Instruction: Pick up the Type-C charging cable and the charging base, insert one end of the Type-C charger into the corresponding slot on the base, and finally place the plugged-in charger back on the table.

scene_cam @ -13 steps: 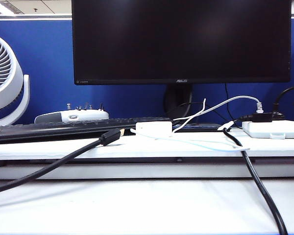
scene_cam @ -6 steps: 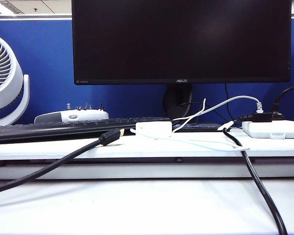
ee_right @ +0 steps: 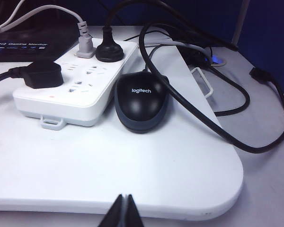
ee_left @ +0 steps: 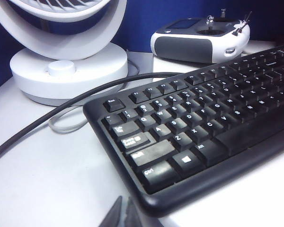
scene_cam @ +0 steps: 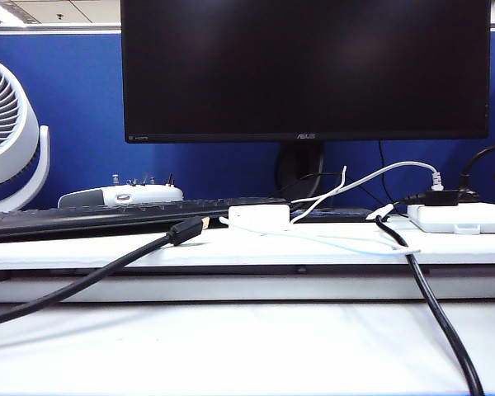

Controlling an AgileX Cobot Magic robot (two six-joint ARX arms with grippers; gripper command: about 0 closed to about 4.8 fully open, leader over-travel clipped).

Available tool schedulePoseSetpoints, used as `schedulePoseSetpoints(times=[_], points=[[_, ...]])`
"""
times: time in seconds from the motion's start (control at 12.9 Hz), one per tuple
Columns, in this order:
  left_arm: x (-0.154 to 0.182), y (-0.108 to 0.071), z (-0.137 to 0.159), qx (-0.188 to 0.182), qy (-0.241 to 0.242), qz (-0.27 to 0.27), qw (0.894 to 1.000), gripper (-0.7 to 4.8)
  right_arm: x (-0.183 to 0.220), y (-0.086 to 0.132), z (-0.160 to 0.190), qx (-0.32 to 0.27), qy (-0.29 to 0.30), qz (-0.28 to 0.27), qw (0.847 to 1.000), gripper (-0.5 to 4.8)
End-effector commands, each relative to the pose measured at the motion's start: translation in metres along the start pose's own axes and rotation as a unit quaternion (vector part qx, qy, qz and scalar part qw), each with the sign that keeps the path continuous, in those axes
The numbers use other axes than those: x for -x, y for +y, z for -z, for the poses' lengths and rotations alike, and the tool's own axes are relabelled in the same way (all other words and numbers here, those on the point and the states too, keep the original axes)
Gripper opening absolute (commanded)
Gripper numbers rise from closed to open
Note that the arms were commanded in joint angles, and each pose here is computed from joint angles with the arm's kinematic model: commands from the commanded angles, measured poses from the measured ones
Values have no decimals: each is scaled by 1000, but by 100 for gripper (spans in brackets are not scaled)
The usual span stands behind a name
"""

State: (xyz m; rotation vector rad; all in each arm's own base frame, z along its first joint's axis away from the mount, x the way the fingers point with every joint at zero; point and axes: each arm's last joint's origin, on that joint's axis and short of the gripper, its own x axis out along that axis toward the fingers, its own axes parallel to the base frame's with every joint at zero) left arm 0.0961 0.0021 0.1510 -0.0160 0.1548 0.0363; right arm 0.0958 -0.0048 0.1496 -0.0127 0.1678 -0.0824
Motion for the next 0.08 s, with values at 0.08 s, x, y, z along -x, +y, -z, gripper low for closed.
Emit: schedulePoseSetpoints(times=[0.08], points=[[0, 0, 1, -1, 6, 2, 1000, -5, -1, 0, 1, -2, -3, -1, 1000, -1]])
